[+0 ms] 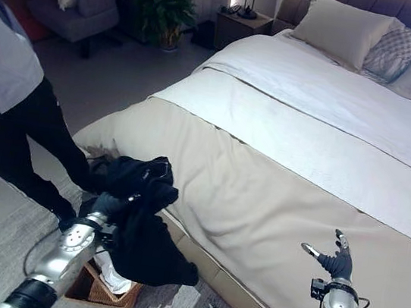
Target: Pick up clothes into the bucket
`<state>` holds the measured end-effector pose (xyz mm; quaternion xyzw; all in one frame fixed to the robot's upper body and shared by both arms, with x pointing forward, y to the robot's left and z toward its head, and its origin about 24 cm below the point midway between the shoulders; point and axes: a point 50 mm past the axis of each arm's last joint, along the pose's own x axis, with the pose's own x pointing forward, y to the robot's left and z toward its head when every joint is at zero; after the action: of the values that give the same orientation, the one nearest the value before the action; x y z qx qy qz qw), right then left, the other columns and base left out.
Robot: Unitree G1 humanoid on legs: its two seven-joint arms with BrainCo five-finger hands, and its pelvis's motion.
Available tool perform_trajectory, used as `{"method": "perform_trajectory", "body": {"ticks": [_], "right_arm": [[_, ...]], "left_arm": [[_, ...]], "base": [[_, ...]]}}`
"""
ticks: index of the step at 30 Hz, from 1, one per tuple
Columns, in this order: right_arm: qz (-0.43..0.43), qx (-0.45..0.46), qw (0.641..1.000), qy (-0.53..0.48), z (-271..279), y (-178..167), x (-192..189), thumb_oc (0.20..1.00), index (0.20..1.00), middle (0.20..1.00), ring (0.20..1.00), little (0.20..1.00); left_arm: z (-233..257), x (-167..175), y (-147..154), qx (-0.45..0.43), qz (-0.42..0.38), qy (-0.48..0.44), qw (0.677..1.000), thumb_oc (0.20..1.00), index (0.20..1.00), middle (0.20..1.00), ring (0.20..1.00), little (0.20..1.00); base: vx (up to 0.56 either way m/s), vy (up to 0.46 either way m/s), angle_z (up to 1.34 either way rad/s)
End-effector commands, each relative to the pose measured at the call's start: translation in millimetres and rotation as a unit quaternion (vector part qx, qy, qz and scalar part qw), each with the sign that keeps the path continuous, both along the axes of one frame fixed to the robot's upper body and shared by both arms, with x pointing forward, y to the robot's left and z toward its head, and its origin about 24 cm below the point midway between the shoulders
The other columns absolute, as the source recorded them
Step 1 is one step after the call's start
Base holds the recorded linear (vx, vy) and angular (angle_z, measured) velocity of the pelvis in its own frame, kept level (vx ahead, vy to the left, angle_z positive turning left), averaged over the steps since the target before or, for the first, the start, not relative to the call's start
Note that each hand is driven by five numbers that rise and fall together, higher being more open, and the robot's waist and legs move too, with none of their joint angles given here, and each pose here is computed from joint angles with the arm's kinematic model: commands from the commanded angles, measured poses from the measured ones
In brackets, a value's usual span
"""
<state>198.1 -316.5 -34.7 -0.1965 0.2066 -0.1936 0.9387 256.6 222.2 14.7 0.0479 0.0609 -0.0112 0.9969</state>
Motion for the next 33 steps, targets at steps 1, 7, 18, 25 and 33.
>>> {"method": "perform_trajectory", "body": {"ticks": [1,7,18,25,33], "right_arm": [[0.047,-0.038,0.998,0.002,10,-4,14,1.000,1.000,1.000,1.000,1.000],[0.078,-0.062,0.994,0.054,6,-14,13,1.000,1.000,1.000,1.000,1.000],[0.132,-0.053,0.983,0.117,-16,1,3,1.000,1.000,1.000,1.000,1.000],[0.129,-0.049,0.982,0.128,-21,1,0,1.000,1.000,1.000,1.000,1.000],[0.135,-0.027,0.982,0.130,-29,10,-4,1.000,1.000,1.000,1.000,1.000]], "left_arm": [[52,14,17,0.021,0.013,-0.135,0.991,0.200,0.200,0.200,0.200,0.200],[75,11,62,0.046,0.095,-0.171,0.980,0.200,0.200,0.200,0.200,0.200],[137,-2,112,0.071,0.164,-0.274,0.945,0.200,0.200,0.200,0.200,0.200],[190,-14,115,0.093,0.157,-0.370,0.911,0.200,0.200,0.200,0.200,0.200],[249,-41,142,0.151,0.192,-0.449,0.859,0.200,0.200,0.200,0.200,0.200]], "base": [[-0.01,0.014,0.12],[-0.05,0.023,0.11],[-0.02,0.009,0.01],[0.00,0.003,0.00],[0.01,0.000,0.00]]}}
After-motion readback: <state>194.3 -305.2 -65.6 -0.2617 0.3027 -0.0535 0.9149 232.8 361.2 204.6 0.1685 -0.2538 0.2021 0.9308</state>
